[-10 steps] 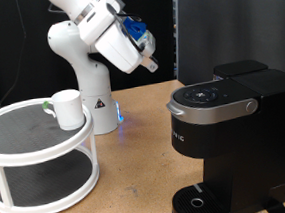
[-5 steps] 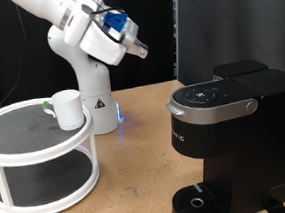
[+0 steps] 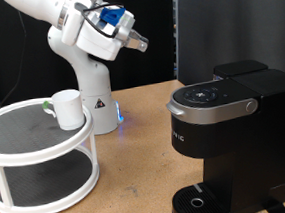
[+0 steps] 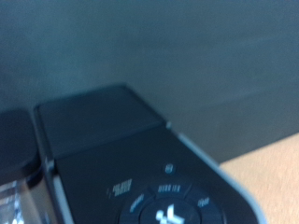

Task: Make a cup of coffee with the keurig machine

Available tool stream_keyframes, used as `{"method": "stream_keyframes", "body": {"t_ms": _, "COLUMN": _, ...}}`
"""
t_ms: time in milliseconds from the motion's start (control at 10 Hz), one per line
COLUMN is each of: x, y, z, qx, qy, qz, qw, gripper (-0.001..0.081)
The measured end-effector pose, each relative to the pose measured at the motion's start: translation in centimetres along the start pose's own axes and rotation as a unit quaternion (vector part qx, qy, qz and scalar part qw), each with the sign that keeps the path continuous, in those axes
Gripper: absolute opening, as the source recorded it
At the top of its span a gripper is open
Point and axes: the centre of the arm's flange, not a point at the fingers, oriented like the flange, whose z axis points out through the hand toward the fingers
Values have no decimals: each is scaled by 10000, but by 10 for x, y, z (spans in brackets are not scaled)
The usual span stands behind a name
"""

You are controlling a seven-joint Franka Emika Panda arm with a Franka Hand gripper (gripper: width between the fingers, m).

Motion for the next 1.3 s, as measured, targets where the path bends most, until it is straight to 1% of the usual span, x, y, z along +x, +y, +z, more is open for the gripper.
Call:
{"method": "stream_keyframes", "body": {"t_ms": 100, "x": -5, "y": -2, "z": -5, "qx": 232, "qy": 55, "qz": -45, "qw": 9997, "gripper": 5}}
{"method": "stream_keyframes", "body": {"t_ms": 200, "x": -12, "y": -5, "z": -16, "qx": 548, "qy": 2, "qz": -172, "qw": 9983, "gripper": 5}}
{"method": "stream_keyframes", "body": {"t_ms": 300, "x": -21, "y": -6, "z": -29, "qx": 775, "qy": -164, "qz": -309, "qw": 9964, "gripper": 5}}
{"method": "stream_keyframes", "body": {"t_ms": 400, "x": -31, "y": -7, "z": -41, "qx": 902, "qy": -400, "qz": -451, "qw": 9941, "gripper": 5}}
{"method": "stream_keyframes", "body": {"t_ms": 500, "x": -40, "y": -7, "z": -54, "qx": 980, "qy": -563, "qz": -561, "qw": 9920, "gripper": 5}}
{"method": "stream_keyframes", "body": {"t_ms": 700, "x": -57, "y": -6, "z": -79, "qx": 1087, "qy": -785, "qz": -690, "qw": 9886, "gripper": 5}}
{"method": "stream_keyframes", "body": {"t_ms": 800, "x": -65, "y": -5, "z": -92, "qx": 1083, "qy": -833, "qz": -694, "qw": 9882, "gripper": 5}}
{"method": "stream_keyframes", "body": {"t_ms": 900, "x": -71, "y": -5, "z": -105, "qx": 982, "qy": -779, "qz": -669, "qw": 9899, "gripper": 5}}
{"method": "stream_keyframes", "body": {"t_ms": 1000, "x": -76, "y": -12, "z": -113, "qx": 914, "qy": -696, "qz": -682, "qw": 9910, "gripper": 5}}
{"method": "stream_keyframes", "body": {"t_ms": 1100, "x": -76, "y": -11, "z": -111, "qx": 927, "qy": -711, "qz": -670, "qw": 9909, "gripper": 5}}
{"method": "stream_keyframes", "body": {"t_ms": 1200, "x": -74, "y": -6, "z": -110, "qx": 772, "qy": -574, "qz": -551, "qw": 9938, "gripper": 5}}
{"method": "stream_keyframes", "body": {"t_ms": 1300, "x": -72, "y": -1, "z": -109, "qx": 605, "qy": -296, "qz": -436, "qw": 9968, "gripper": 5}}
